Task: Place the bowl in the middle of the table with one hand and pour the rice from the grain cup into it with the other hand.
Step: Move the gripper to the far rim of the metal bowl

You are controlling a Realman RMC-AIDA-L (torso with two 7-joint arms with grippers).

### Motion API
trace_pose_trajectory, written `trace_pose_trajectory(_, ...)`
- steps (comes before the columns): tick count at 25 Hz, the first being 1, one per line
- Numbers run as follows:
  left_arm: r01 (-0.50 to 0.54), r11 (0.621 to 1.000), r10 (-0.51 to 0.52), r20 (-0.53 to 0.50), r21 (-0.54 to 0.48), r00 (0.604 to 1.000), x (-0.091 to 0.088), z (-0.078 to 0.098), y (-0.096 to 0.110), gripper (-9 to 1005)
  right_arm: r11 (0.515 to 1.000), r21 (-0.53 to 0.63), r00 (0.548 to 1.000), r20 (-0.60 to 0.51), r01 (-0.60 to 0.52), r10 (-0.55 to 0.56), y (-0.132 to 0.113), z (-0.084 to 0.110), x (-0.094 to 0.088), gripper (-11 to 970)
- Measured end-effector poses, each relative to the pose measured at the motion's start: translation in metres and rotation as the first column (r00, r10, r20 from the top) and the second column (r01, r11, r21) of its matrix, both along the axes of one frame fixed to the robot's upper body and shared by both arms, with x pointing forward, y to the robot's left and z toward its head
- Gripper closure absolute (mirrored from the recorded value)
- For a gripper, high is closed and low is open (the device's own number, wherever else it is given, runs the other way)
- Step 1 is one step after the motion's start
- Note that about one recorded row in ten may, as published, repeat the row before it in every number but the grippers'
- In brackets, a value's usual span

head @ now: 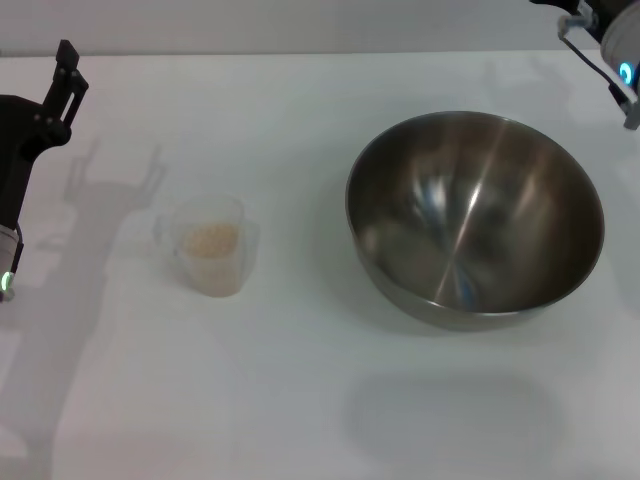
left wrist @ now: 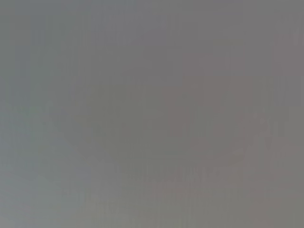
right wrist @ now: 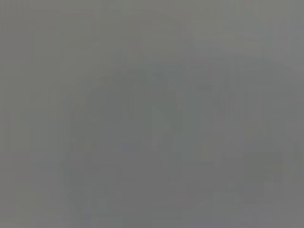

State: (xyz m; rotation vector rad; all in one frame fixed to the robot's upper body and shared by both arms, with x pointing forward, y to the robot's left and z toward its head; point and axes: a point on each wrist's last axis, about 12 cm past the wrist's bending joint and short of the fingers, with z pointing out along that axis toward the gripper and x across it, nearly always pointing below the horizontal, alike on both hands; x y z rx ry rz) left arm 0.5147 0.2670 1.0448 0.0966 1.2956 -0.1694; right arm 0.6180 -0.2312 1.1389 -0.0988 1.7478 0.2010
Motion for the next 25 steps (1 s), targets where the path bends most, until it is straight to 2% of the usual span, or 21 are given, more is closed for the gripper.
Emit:
trace_pose_trajectory(5, -0.003, 1.0, 0.003, 0.005, -0.004, 1.0, 0.0, 0.001, 0.001, 168, 0.998, 0.01, 0.972, -0.224, -0.064, 0.065, -0.004, 0.042, -0.005, 330)
trace_pose_trajectory(6, -0.003, 1.0, 0.003, 0.005, -0.004, 1.0, 0.0, 0.001, 0.001, 168, 0.997, 0.012, 0.957, -0.282, -0.07, 0.071, -0.009, 0.052, -0.007, 334)
trace_pose_trajectory(7, -0.004, 1.0, 0.004, 0.006, -0.005, 1.0, 0.0, 0.001, 0.001, 168, 0.996, 0.017, 0.925, -0.369, -0.084, 0.084, -0.017, 0.07, -0.009, 338)
trace_pose_trajectory(8, -0.004, 1.0, 0.004, 0.006, -0.005, 1.0, 0.0, 0.001, 0.001, 168, 0.996, 0.017, 0.925, -0.369, -0.084, 0.084, -0.017, 0.07, -0.009, 341)
trace_pose_trajectory(11, -0.019, 1.0, 0.019, 0.011, -0.01, 1.0, 0.002, 0.002, 0.004, 168, 0.989, 0.026, 0.851, -0.507, -0.142, 0.136, -0.025, 0.085, -0.012, 352)
trace_pose_trajectory(12, -0.023, 1.0, 0.023, 0.011, -0.012, 1.0, 0.002, 0.002, 0.005, 168, 0.981, 0.037, 0.791, -0.586, -0.19, 0.175, -0.028, 0.092, -0.014, 356)
trace_pose_trajectory(13, -0.024, 1.0, 0.024, 0.011, -0.014, 1.0, 0.002, 0.003, 0.005, 168, 0.981, 0.037, 0.791, -0.586, -0.19, 0.175, -0.028, 0.092, -0.014, 360)
trace_pose_trajectory(15, -0.025, 1.0, 0.025, 0.012, -0.017, 1.0, 0.002, 0.003, 0.005, 168, 0.973, 0.032, 0.742, -0.642, -0.227, 0.194, -0.03, 0.092, -0.015, 367)
trace_pose_trajectory(16, -0.024, 1.0, 0.024, 0.012, -0.018, 1.0, 0.002, 0.003, 0.005, 168, 0.97, 0.024, 0.715, -0.671, -0.244, 0.196, -0.031, 0.09, -0.015, 371)
trace_pose_trajectory(17, -0.025, 1.0, 0.025, 0.012, -0.018, 1.0, 0.002, 0.003, 0.005, 169, 0.963, 0.002, 0.661, -0.727, -0.268, 0.186, -0.035, 0.084, -0.015, 375)
trace_pose_trajectory(18, -0.026, 1.0, 0.026, 0.013, -0.017, 1.0, 0.002, 0.003, 0.005, 169, 0.963, 0.002, 0.661, -0.727, -0.268, 0.186, -0.035, 0.084, -0.015, 378)
trace_pose_trajectory(22, -0.039, 0.999, 0.039, 0.016, -0.013, 0.999, 0.003, 0.004, 0.008, 169, 0.95, -0.046, 0.581, -0.8, -0.308, 0.15, -0.041, 0.07, -0.015, 393)
trace_pose_trajectory(25, -0.05, 0.999, 0.05, 0.018, -0.014, 0.999, 0.005, 0.004, 0.01, 169, 0.945, -0.056, 0.561, -0.815, -0.322, 0.143, -0.041, 0.065, -0.015, 404)
